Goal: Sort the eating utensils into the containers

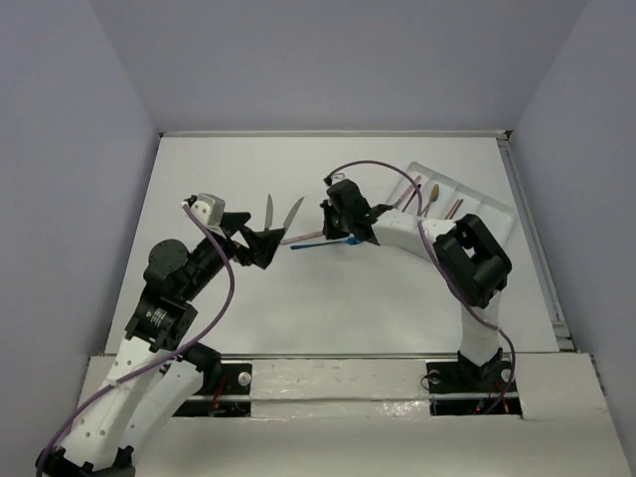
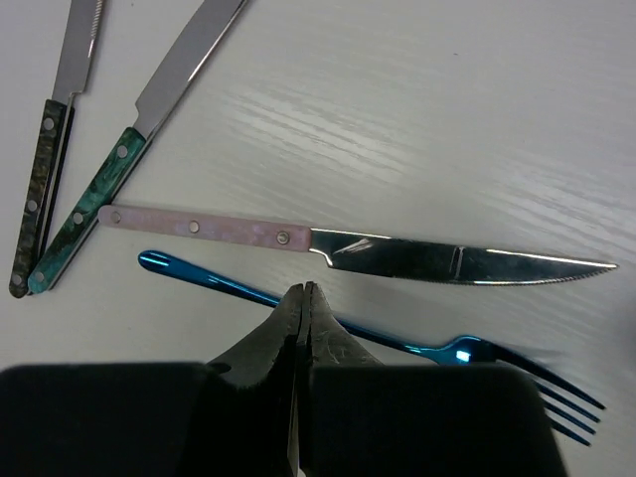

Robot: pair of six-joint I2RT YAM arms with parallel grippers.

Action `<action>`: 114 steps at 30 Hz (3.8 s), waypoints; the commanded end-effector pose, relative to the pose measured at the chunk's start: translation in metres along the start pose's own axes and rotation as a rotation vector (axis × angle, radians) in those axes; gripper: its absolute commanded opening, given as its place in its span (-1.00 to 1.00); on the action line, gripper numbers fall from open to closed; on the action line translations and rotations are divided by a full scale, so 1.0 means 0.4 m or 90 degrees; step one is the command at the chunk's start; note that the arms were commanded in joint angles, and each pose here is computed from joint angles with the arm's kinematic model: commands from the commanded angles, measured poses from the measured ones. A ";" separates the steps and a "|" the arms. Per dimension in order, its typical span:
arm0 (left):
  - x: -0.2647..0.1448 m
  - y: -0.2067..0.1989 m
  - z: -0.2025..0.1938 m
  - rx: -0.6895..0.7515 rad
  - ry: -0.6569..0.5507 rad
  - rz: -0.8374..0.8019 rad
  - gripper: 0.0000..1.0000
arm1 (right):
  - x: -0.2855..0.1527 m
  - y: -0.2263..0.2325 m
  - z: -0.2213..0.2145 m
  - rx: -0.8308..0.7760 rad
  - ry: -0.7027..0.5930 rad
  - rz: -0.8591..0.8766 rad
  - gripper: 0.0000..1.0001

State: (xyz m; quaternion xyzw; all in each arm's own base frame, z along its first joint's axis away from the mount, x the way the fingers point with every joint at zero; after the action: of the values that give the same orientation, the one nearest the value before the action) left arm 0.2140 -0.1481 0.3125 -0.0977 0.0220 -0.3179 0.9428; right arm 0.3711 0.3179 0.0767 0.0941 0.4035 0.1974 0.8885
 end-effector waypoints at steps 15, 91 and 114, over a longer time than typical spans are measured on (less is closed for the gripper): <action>-0.003 -0.012 0.062 0.010 -0.052 -0.011 0.98 | 0.085 0.093 -0.047 -0.055 0.042 0.019 -1.00; -0.002 -0.013 0.061 0.008 -0.052 -0.017 0.98 | -0.111 -0.077 -0.267 -0.013 0.097 -0.221 -0.30; -0.006 -0.014 0.063 0.009 -0.055 -0.017 0.98 | -0.274 -0.133 0.042 0.108 -0.140 -0.138 -1.00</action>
State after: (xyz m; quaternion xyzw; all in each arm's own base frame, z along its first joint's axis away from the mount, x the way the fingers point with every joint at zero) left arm 0.2144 -0.1469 0.3141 -0.0981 0.0185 -0.3186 0.9426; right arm 0.2845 0.2483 0.0671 0.0648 0.4335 0.0534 0.8972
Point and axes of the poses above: each gripper's point midway between its finger pads, its own x axis out along the fingers, its own y axis along the line the jaws close on, z = x × y, the point moved 2 cm from there along -x, back along the fingers, and after that the axes turned 5 degrees about x, right-handed, at the moved point
